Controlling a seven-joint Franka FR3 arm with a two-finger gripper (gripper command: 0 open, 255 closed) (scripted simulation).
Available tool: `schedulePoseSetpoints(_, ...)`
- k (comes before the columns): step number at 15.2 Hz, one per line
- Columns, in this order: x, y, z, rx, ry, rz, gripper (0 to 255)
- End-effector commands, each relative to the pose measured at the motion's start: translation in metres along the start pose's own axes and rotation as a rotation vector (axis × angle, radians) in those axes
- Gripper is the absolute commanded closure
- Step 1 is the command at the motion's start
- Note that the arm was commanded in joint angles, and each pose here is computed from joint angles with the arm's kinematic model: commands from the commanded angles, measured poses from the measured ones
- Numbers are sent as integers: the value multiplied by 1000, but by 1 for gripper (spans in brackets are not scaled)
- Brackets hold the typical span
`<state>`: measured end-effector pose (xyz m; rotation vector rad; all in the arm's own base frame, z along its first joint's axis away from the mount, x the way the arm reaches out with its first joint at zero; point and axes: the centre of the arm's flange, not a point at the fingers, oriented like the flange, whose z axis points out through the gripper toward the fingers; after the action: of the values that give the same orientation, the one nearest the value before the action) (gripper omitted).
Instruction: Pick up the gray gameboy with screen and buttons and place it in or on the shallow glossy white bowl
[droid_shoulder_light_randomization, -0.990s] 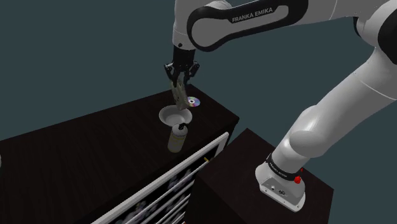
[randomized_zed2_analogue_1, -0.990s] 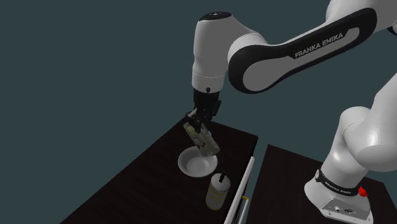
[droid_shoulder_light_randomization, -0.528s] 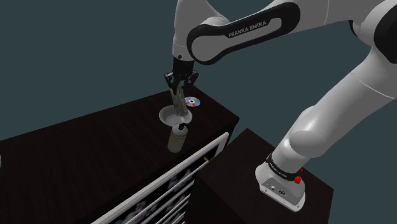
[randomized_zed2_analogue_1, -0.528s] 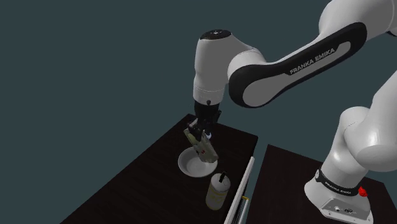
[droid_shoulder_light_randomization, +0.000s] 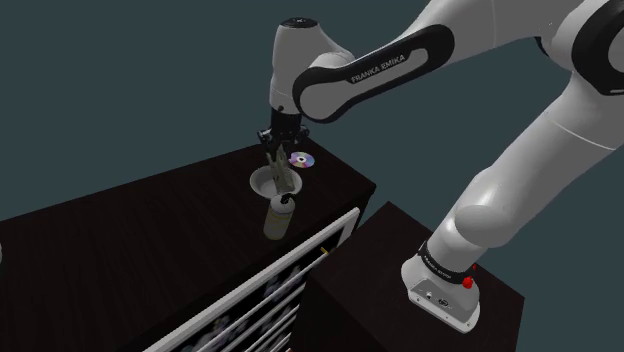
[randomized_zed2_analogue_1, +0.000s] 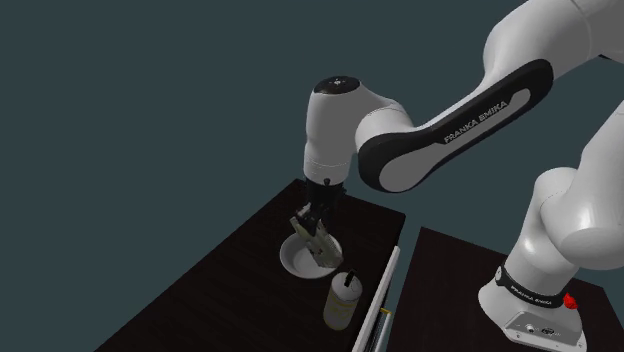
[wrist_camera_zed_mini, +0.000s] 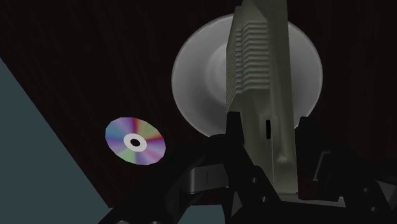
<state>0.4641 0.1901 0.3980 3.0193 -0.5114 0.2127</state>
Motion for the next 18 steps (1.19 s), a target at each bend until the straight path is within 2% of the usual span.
schedulePoseSetpoints(1, -1, -1, 9, 1, 1, 0, 255)
schedulePoseSetpoints(2, -2, -1, 18, 1, 1, 0, 255)
schedulePoseSetpoints(10, -2, -1, 18, 1, 1, 0, 255)
schedulePoseSetpoints(11, -2, -1, 18, 1, 1, 0, 0)
schedulePoseSetpoints(16, -2, -1, 18, 1, 1, 0, 0)
schedulePoseSetpoints(18, -2, -1, -9, 1, 1, 0, 0)
